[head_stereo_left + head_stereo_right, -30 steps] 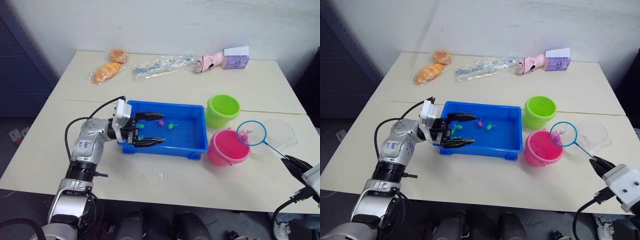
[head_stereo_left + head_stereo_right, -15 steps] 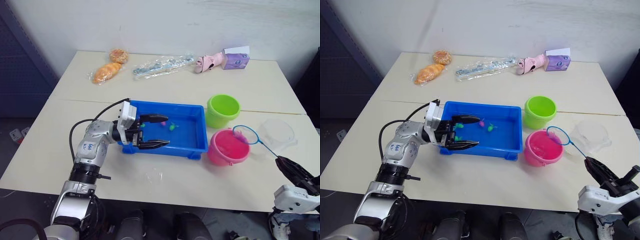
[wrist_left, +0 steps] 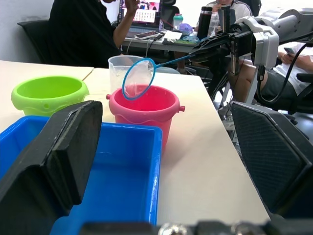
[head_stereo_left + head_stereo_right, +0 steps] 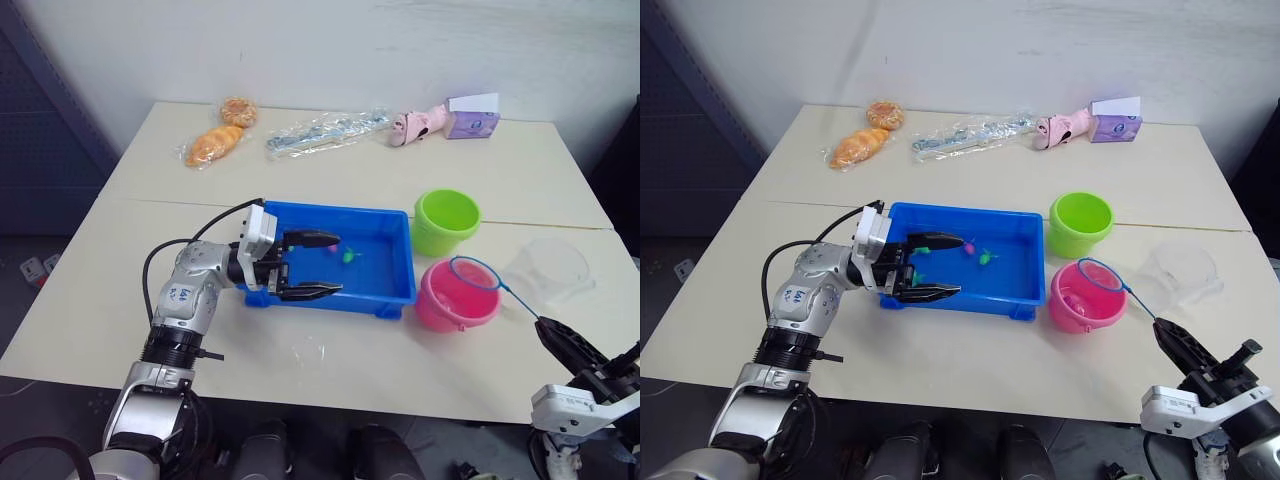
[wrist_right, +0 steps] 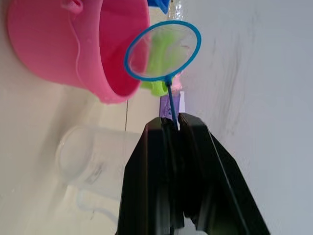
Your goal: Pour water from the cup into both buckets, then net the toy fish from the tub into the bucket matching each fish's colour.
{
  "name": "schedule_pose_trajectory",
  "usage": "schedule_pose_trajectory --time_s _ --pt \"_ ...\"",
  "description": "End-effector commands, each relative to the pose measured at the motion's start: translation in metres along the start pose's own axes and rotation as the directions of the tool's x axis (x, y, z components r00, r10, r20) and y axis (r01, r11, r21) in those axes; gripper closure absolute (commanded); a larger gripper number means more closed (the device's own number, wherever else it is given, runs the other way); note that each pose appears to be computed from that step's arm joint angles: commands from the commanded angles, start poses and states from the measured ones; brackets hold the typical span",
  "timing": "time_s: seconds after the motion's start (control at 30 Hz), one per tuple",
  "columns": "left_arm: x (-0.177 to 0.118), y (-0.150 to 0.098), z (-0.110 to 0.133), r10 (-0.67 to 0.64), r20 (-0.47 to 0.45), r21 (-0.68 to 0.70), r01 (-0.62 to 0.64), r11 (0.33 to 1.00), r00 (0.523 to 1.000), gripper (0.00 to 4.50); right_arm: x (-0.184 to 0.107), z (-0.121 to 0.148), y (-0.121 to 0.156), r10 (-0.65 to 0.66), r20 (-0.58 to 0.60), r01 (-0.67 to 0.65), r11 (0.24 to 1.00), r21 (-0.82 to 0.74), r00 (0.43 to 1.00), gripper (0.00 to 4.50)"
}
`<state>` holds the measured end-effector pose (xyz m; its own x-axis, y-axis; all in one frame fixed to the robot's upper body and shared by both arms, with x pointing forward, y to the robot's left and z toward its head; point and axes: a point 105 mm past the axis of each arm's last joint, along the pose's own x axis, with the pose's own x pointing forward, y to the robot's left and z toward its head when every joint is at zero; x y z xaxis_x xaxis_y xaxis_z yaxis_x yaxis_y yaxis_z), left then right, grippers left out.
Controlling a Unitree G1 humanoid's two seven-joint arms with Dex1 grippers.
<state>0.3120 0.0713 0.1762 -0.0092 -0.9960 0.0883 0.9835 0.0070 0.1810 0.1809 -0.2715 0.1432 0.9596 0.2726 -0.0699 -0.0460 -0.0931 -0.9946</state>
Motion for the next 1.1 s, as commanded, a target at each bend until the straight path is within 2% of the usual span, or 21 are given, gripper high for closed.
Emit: schedule_pose_trajectory --time_s 0.03,0.1,0.2,0.23,0.3,0.37,0.43,0.47,0.63,0.7,0.8,0.97,1.1 --pt "0.0 0.0 0.006 -0.007 0.0 0.04 0.007 0.999 1.0 0.03 -0.008 -0.004 -0.013 -0.067 -0.042 0.07 0.995 0.07 0.997 4.5" --pt "-0.004 0.002 0.007 0.003 -0.006 0.044 -0.002 0.999 1.0 0.03 -0.01 -0.003 -0.02 -0.111 -0.05 0.118 0.977 0.175 0.993 4.5" --pt "-0.026 0.011 0.011 0.091 0.003 0.065 -0.091 0.994 0.996 0.03 -0.002 0.014 -0.044 -0.168 0.048 0.128 0.881 0.456 0.985 4.5" --pt "-0.037 0.014 0.012 0.135 0.007 0.064 -0.136 0.989 0.991 0.03 0.004 0.025 -0.05 -0.173 0.104 0.078 0.801 0.594 0.979 4.5" --pt "-0.055 0.019 0.013 0.204 0.006 0.062 -0.204 0.977 0.979 0.03 0.015 0.046 -0.056 -0.152 0.214 -0.061 0.662 0.747 0.965 4.5" --pt "-0.067 0.021 0.014 0.253 0.002 0.066 -0.252 0.965 0.968 0.03 0.024 0.058 -0.059 -0.124 0.28 -0.165 0.561 0.811 0.952 4.5" --pt "-0.09 0.022 0.014 0.328 -0.028 0.084 -0.325 0.942 0.944 0.03 0.043 0.072 -0.064 -0.12 0.338 -0.263 0.411 0.873 0.933 4.5" --pt "-0.098 0.023 0.014 0.352 -0.037 0.09 -0.348 0.933 0.935 0.03 0.049 0.077 -0.066 -0.112 0.355 -0.295 0.363 0.884 0.928 4.5" --pt "-0.146 0.02 0.02 0.508 -0.078 0.126 -0.497 0.859 0.858 0.03 0.095 0.094 -0.075 -0.076 0.411 -0.385 0.23 0.894 0.908 4.5" --pt "-0.156 0.017 0.021 0.539 -0.094 0.139 -0.525 0.84 0.837 0.03 0.112 0.092 -0.065 0.031 0.382 -0.379 0.226 0.897 0.924 4.5" --pt "-0.157 0.01 0.02 0.541 -0.114 0.155 -0.523 0.838 0.833 0.03 0.134 0.083 -0.056 0.141 0.316 -0.343 0.246 0.907 0.938 4.5" --pt "-0.15 0.002 0.018 0.532 -0.125 0.165 -0.512 0.843 0.837 0.03 0.157 0.073 -0.049 0.238 0.233 -0.311 0.373 0.874 0.943 4.5" --pt "-0.145 -0.002 0.015 0.531 -0.125 0.165 -0.51 0.844 0.838 0.03 0.171 0.076 -0.047 0.246 0.213 -0.299 0.399 0.867 0.946 4.5"
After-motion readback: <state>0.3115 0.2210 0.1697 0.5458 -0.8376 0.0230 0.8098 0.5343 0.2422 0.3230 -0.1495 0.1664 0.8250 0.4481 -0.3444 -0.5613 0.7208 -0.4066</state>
